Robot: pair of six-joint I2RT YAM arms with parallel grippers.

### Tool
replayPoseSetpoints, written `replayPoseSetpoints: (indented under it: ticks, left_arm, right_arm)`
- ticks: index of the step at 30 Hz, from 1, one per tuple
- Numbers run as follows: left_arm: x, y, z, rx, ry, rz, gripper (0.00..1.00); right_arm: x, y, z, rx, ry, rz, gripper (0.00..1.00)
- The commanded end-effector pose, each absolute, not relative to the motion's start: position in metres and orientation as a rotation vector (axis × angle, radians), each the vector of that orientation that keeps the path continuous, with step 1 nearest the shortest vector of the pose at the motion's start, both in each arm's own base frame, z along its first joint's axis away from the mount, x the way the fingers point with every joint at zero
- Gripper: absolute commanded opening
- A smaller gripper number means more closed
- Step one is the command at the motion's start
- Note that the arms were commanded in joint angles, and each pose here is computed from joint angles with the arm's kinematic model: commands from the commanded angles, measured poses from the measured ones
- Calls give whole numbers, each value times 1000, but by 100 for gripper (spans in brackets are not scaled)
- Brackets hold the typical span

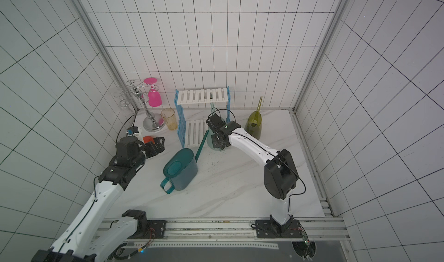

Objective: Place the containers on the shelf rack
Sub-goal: 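Place the container on the shelf.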

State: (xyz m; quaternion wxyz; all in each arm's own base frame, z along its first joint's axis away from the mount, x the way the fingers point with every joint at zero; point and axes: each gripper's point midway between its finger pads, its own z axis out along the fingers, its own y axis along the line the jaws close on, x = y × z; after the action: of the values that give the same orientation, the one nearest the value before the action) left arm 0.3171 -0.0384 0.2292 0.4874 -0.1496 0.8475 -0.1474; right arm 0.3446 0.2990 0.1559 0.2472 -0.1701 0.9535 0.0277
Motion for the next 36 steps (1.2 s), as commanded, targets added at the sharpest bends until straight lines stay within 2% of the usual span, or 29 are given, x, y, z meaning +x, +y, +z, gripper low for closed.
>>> replayPoseSetpoints:
  ticks: [1,16,31,36]
  left_arm:
    - [319,-41,234,-339,2049,-367,98]
    - [320,-42,229,-334,2064,-363,98]
    - [323,-42,229,-336,2071,-364,98]
    - [323,-43,229,-333,2070,-373,98]
  right_arm:
    - [367,300,174,-405,2522,51,0]
    - [405,303,162,-361,2525,21,0]
    - [409,313,140,-385,2589,70,1]
    - [407,314,139,-374,2606,83,6]
